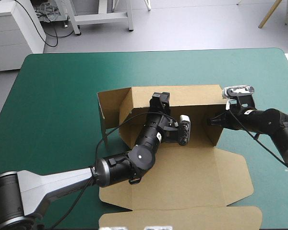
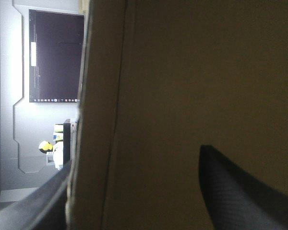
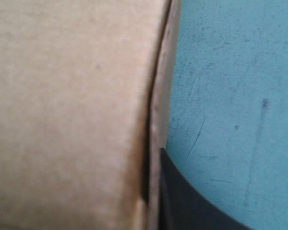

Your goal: Fold the box

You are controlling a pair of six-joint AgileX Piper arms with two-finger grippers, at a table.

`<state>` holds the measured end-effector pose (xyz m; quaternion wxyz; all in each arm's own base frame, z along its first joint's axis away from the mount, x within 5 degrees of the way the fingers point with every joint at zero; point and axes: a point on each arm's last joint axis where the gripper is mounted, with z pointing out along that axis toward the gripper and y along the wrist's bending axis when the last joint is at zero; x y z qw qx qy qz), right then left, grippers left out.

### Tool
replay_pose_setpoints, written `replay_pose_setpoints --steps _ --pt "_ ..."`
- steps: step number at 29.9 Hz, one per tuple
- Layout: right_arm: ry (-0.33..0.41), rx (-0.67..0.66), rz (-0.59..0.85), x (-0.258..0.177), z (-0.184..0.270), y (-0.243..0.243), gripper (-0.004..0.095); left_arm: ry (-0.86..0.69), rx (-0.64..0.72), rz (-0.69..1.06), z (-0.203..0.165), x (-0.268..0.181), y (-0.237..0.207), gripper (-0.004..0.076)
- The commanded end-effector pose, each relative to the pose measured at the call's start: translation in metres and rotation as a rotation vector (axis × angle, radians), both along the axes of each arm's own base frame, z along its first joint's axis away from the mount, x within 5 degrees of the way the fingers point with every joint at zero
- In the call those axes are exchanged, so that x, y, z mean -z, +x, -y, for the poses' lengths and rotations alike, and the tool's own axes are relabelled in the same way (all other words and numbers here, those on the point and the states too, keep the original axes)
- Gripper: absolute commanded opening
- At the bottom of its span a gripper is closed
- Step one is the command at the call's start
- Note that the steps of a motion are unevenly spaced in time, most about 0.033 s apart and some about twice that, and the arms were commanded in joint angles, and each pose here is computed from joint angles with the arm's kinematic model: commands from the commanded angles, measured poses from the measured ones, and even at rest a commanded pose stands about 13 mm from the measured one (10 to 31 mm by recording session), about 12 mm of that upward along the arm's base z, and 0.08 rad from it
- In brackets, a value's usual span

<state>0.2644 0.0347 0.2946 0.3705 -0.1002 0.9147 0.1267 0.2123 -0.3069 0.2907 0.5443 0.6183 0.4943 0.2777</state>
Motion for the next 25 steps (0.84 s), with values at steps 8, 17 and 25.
replay_pose_setpoints --steps 8,17,25 --pt "0.025 0.043 0.013 -0.03 0.001 -0.001 0.0001 -0.082 -0.025 0.225 0.01 -0.048 -0.048 0.0454" --pt "-0.006 0.071 -0.022 -0.027 0.004 -0.002 0.0001 -0.247 0.053 0.275 -0.006 -0.097 -0.108 0.0259" --pt "0.007 0.064 -0.085 -0.028 0.003 -0.005 0.0001 -0.39 0.067 0.317 -0.059 -0.152 -0.121 -0.0003"
